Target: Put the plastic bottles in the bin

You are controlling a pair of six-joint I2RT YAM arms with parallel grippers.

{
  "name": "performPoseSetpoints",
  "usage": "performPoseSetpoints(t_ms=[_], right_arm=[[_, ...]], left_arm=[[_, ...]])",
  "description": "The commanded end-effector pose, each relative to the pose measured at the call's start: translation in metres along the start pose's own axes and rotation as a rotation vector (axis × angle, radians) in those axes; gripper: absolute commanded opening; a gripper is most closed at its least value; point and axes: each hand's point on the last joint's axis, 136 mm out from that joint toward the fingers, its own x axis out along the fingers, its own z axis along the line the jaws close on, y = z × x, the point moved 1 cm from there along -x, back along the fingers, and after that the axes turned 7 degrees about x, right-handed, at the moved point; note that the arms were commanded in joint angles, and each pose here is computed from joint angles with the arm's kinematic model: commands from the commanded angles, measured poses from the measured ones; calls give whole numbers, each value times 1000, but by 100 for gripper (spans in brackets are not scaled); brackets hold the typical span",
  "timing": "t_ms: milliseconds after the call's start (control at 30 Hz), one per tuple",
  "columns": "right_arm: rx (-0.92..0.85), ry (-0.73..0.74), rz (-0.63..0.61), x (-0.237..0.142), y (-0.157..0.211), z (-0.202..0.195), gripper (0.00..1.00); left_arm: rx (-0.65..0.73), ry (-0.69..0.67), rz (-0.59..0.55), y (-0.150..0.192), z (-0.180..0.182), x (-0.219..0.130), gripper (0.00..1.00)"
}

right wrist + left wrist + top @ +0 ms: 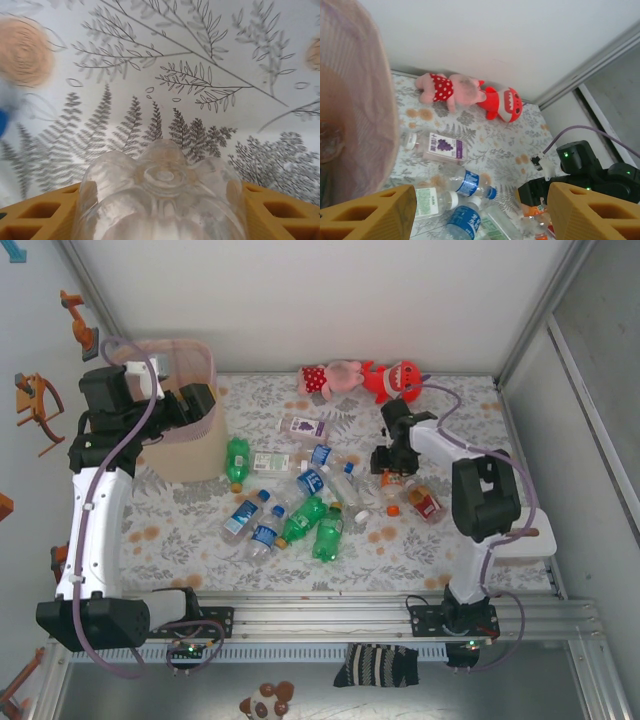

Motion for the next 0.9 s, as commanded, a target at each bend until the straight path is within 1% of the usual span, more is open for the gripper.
performPoseSetpoints(t_ms=[0,200,300,433,633,800,867], right_arm=[[-11,-56,-110,-49,-11,14,59],[-93,-205,-310,-123,-16,46,58],[-147,-285,-418,-163,-15,65,56],[-232,-419,-560,-216,-8,92,54],[-333,-681,-726,-288,11,128,51],[-417,-916,-853,-344,32,148,50],[-437,-980,-892,-360,38,151,50]], left_arm=[[26,83,-49,-10,-18,0,69],[78,175,-81,-14,-40,6,69],[128,241,-101,-16,-58,9,69],[208,363,-131,-16,-91,9,70],[328,560,-175,-9,-146,7,71],[415,722,-174,9,-191,5,76],[443,764,-170,16,-204,5,77]])
